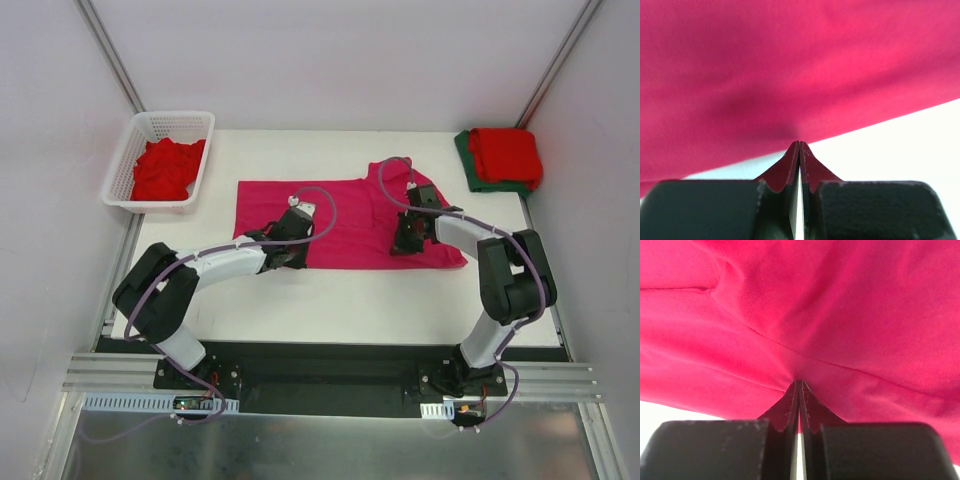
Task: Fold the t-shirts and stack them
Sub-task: Fold the flattened tshirt in 1/3 of the way
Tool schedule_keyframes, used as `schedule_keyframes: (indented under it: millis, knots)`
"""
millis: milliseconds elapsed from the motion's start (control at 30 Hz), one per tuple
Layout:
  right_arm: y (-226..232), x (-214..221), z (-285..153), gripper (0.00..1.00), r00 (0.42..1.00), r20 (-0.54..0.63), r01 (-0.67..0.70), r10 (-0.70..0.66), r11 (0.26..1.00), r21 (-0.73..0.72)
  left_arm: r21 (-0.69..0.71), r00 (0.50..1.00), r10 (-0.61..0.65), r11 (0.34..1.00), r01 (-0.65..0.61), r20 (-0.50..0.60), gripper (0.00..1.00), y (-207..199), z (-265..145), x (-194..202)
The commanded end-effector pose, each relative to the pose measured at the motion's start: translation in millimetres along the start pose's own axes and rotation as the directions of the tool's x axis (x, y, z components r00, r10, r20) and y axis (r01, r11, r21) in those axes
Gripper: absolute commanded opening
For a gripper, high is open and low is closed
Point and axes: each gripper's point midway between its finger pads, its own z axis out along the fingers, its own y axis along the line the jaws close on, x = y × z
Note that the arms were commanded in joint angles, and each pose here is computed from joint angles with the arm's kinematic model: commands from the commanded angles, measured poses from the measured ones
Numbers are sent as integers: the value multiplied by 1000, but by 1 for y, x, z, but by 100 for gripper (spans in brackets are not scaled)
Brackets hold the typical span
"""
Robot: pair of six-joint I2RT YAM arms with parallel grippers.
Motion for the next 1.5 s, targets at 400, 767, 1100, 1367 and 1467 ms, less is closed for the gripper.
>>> schedule_keyframes:
  millis: [400,767,1100,1367,1467]
  knots:
    - [-16,43,-25,1,999,-36,18,-16,998,54,16,988,-59,998,62,-140,0,-21,-11,75]
    - [-14,40,-24,1,999,-38,27,-25,998,55,2,994,13,1000,-14,111,0,-31,-45,-5]
    - [-9,34,-26,1,999,-35,30,-29,999,45,-68,998,-42,997,45,47,0,17,-8,-7]
    - [-9,33,-27,1,999,-34,36,-35,998,45,-74,997,-69,995,66,-42,0,22,14,25]
    - [-10,34,-27,1,999,-37,36,-34,998,46,-79,993,-90,993,84,-75,0,25,15,43]
